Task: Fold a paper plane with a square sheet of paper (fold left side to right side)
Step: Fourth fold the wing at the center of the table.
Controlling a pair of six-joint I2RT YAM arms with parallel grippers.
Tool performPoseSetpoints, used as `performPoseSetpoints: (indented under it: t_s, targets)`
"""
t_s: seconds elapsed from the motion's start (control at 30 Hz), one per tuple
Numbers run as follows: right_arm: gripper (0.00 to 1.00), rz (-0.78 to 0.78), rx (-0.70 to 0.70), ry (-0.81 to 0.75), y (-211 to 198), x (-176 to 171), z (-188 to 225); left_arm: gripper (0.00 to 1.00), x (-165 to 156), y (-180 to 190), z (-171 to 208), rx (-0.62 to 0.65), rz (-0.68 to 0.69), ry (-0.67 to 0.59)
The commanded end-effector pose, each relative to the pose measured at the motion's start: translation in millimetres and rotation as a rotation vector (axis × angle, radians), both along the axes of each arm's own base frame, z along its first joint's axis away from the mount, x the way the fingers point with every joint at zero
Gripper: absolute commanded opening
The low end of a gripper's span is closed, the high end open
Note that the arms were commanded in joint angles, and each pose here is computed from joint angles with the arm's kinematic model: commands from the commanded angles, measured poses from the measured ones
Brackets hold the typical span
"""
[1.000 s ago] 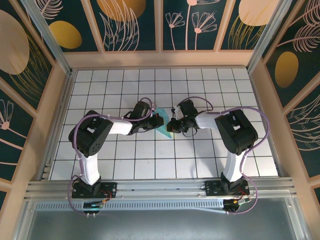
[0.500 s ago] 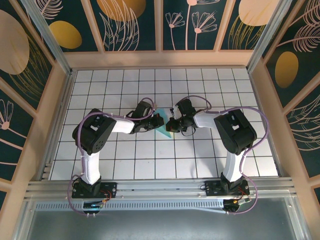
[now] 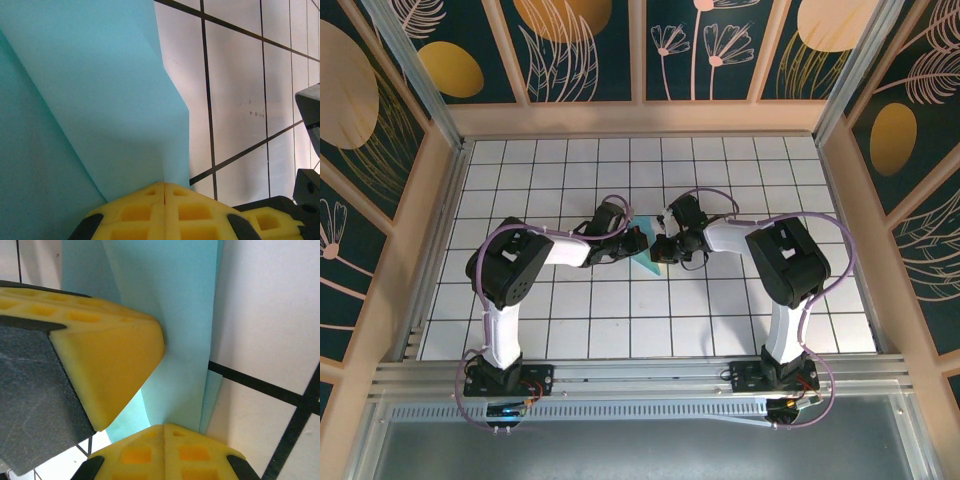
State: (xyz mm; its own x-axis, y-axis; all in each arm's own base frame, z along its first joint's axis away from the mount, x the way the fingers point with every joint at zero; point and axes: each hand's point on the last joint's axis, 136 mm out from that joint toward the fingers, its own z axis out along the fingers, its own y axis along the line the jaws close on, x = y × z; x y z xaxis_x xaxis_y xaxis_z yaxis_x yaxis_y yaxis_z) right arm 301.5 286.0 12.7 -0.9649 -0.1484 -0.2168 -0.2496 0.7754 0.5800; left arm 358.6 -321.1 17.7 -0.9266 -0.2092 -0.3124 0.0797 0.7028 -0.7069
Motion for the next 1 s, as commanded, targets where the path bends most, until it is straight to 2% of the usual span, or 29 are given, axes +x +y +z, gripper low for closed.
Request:
performPoseSetpoints:
  t_s: [0.0, 0.37, 0.97]
  targets:
    - [0.0, 0.001, -0.316, 0.179, -54, -51, -75, 0.05, 13, 25, -18, 0.074, 0.074, 0.021]
    - [0.0, 0.014, -0.325, 0.191, -56, -55, -78, 0.07, 51, 45, -6, 0.082, 0.112, -0.019]
    - [0.0, 0.026, -0.328, 0.195, -56, -56, -78, 0.07, 100, 84, -17, 0.181, 0.165, -0.043]
